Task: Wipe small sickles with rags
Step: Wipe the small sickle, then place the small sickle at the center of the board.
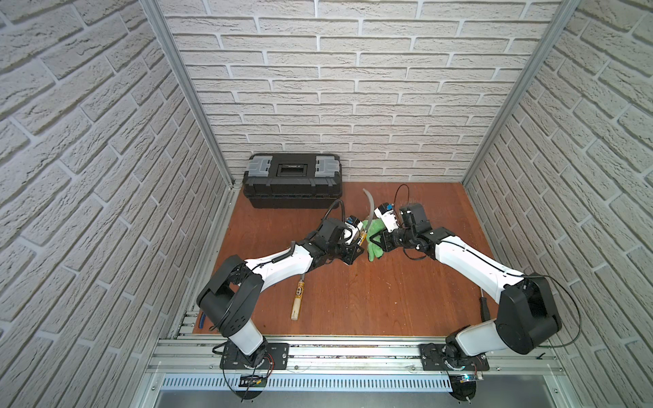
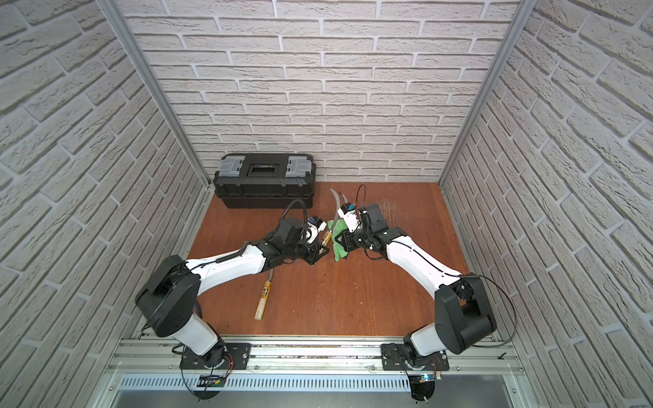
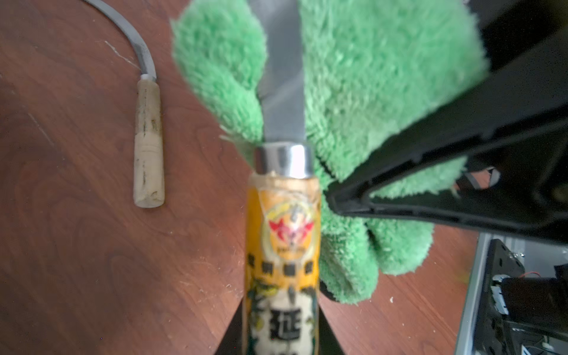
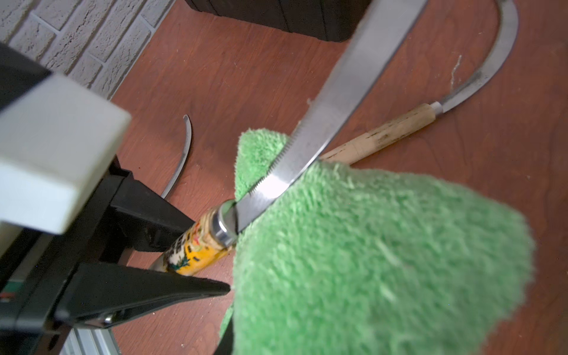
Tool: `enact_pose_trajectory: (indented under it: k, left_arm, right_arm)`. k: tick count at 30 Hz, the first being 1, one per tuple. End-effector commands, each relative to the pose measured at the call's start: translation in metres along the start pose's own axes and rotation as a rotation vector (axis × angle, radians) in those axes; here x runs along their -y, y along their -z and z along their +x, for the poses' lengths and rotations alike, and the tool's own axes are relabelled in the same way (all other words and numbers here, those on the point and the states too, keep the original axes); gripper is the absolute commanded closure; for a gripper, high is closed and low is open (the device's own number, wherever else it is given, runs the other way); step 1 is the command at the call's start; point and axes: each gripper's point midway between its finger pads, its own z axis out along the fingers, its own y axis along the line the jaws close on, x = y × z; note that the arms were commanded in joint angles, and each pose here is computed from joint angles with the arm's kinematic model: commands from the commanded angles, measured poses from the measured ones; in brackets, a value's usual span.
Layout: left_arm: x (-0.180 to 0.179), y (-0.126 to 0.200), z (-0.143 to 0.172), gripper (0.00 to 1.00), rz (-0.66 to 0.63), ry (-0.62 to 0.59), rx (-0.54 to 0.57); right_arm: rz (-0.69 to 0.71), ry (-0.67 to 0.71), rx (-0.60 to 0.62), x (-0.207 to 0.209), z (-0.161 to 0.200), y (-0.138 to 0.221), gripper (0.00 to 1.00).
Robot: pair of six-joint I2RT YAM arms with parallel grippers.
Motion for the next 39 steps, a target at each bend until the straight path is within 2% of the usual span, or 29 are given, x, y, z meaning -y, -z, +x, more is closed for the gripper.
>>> enact_pose_trajectory:
  k: [1,8,13,20,26,39]
  left_arm:
    - [-0.024,0.007,-0.042,1.0,-0.087,0.009,0.104]
    - [-0.013,0.021,-0.068,1.0,-0.073,-0.011,0.142]
    - [-0.002,0.013,-0.06,1.0,-0.06,-0.027,0.093]
    - [0.02,-0.023,-0.031,1.0,-0.035,-0.048,-0.03]
    - [0.033,-0.057,-0.019,1.0,-0.014,-0.05,-0.099]
    - [0.023,-0.118,0.003,1.0,-0.032,-0.015,-0.252]
  right_arm:
    - [-0.059,-0.018,-0.043,-0.026,0.026,0.013,0.97]
    - [0.158,-0.147,-0.112,0.008,0.053,0.035,0.97]
    - [0.226,-0.265,-0.119,0.032,0.065,0.048,0.97]
    - [0.328,-0.304,-0.101,0.054,0.067,0.084,0.97]
    - [0.368,-0.337,-0.078,0.07,0.072,0.099,0.97]
    - [0.385,-0.355,-0.059,0.078,0.075,0.115,0.97]
